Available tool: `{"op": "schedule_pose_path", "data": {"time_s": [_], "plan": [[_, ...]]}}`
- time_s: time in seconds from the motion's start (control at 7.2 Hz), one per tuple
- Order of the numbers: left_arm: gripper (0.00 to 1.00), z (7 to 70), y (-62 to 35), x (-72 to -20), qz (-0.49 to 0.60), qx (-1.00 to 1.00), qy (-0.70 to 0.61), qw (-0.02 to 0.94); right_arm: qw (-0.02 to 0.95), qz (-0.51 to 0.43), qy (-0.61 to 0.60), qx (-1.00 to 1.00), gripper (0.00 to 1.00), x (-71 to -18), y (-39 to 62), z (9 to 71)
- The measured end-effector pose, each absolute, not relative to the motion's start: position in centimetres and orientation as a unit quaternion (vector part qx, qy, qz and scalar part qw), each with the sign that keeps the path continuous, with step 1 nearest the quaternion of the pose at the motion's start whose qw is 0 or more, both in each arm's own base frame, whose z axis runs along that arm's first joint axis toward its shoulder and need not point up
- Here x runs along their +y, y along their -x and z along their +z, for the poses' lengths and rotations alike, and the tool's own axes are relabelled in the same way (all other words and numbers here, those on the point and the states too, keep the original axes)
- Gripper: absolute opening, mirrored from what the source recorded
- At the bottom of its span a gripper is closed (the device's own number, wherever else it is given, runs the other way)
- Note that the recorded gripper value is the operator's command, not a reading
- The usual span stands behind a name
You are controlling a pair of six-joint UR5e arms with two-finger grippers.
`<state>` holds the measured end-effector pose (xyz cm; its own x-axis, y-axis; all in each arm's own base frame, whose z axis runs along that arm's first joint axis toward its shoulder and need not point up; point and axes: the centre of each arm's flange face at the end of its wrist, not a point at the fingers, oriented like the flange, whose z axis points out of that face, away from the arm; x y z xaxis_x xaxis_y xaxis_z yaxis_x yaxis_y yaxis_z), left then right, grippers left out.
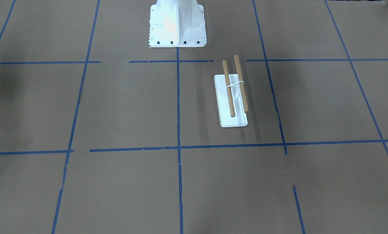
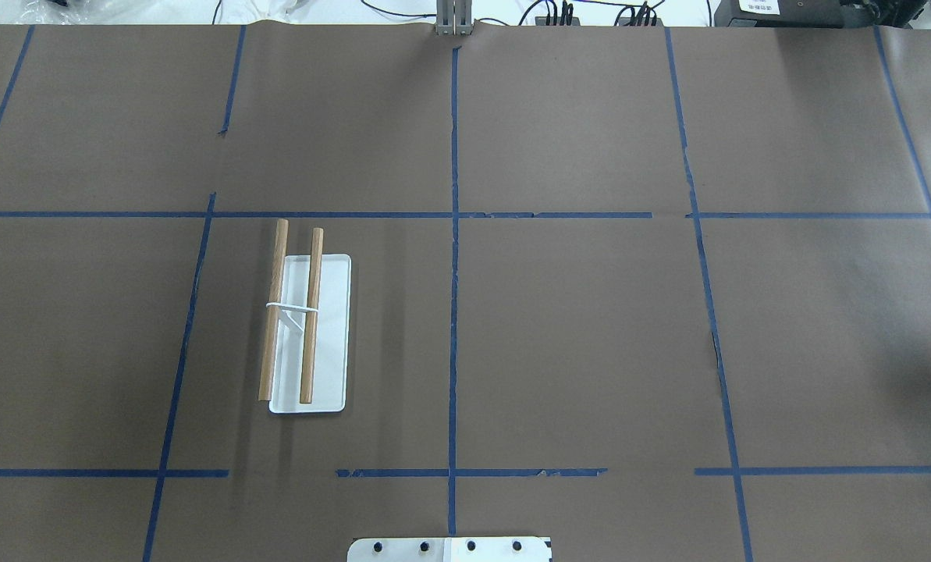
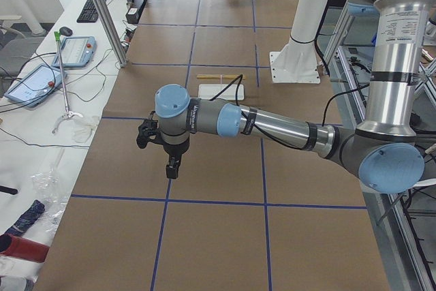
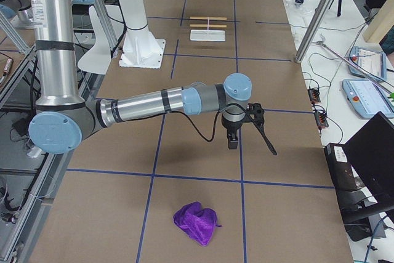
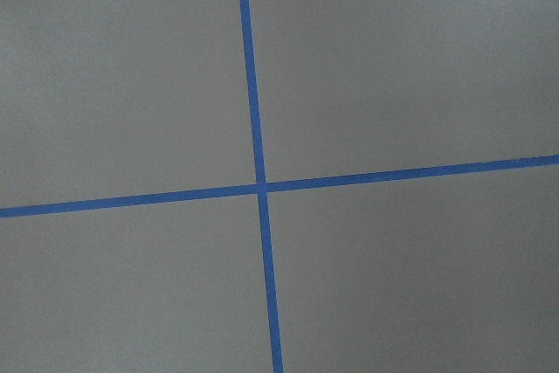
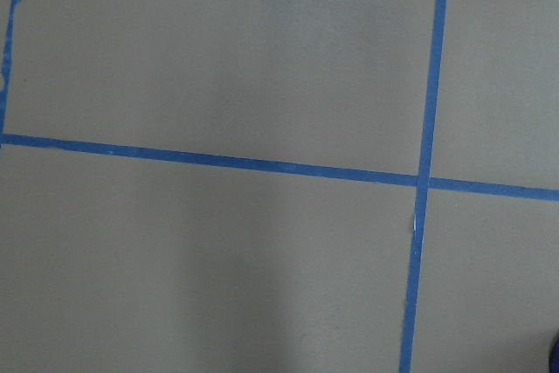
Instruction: Hang towel on rack
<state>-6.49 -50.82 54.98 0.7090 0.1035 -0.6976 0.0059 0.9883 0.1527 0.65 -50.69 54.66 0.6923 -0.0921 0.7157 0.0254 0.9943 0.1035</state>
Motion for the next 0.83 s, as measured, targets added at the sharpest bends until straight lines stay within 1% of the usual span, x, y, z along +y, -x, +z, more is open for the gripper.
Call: {"op": "schedule_pose_path", "data": {"time_s": [0.56, 0.83], "plan": [[1.0, 53.5, 6.4, -50.7, 0.033, 0.379, -0.086, 0.921, 0.92, -0.03, -0.037, -0.388, 1.0, -50.3, -0.7, 55.4], [1.0, 53.4, 6.2, -50.5, 0.033, 0.382, -0.086, 0.92, 0.922, -0.028, -0.029, -0.385, 1.0, -49.3, -0.9, 56.5]]}}
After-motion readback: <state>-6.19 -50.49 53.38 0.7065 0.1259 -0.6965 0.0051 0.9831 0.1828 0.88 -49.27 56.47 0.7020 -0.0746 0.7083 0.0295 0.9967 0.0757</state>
